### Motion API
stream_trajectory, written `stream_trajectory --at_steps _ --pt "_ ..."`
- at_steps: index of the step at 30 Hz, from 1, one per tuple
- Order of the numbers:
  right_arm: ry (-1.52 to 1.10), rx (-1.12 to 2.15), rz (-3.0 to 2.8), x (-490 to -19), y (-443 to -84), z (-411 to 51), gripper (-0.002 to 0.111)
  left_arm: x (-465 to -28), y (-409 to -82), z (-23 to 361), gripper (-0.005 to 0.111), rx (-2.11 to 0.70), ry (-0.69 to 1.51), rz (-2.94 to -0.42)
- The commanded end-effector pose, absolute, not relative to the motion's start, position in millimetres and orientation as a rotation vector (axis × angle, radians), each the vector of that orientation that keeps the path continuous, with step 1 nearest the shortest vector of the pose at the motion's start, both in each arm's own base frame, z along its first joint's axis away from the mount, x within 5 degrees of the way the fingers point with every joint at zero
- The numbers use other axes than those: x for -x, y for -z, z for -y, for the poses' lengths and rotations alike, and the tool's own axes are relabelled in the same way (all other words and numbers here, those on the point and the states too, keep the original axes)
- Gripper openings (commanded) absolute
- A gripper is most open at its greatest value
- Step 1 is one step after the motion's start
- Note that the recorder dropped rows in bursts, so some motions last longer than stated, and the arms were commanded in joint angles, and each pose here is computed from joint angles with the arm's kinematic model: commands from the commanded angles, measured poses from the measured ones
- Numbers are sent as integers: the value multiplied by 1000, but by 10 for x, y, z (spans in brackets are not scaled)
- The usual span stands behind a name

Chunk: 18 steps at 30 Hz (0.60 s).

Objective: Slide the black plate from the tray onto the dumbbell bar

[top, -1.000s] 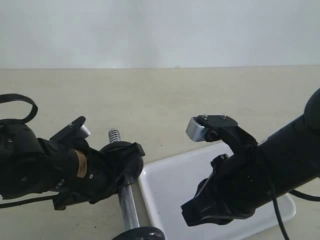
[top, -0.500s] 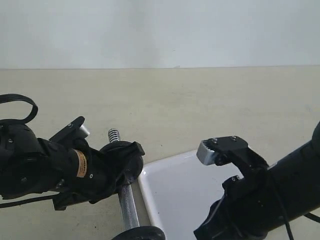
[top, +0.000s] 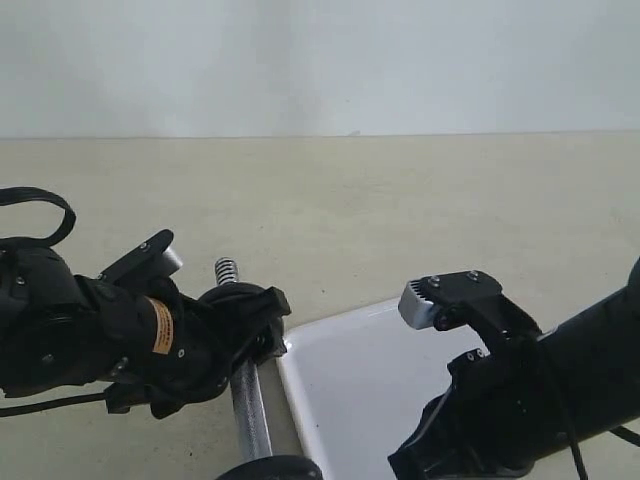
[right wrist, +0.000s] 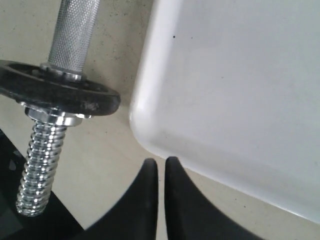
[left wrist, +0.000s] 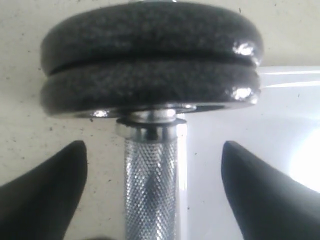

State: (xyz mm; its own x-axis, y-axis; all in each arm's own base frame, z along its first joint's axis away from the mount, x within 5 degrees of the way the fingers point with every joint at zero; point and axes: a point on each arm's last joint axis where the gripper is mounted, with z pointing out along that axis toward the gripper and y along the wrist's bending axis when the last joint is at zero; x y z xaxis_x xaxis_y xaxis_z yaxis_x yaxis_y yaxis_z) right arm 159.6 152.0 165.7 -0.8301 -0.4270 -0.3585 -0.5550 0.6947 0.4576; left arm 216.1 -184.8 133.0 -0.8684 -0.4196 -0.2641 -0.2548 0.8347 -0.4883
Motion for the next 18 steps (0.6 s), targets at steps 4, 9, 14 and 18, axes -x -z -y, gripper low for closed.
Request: stream_trajectory --at_steps 4,9,14,18 --pt "-826 785 -2671 -1593 -1657 -1511 1 -2176 -1344 1856 72 492 644 -2642" --pt "-826 785 -2671 -1593 -1657 -1511 1 -2176 -1344 1856 72 492 644 -2642" --pt "-825 784 -2670 -1594 -1657 -1511 1 -2176 -1344 1856 72 492 644 -2642" --pt "-825 784 -2670 -1594 -1657 -1511 1 -2177 -1345 1857 72 492 646 -2641"
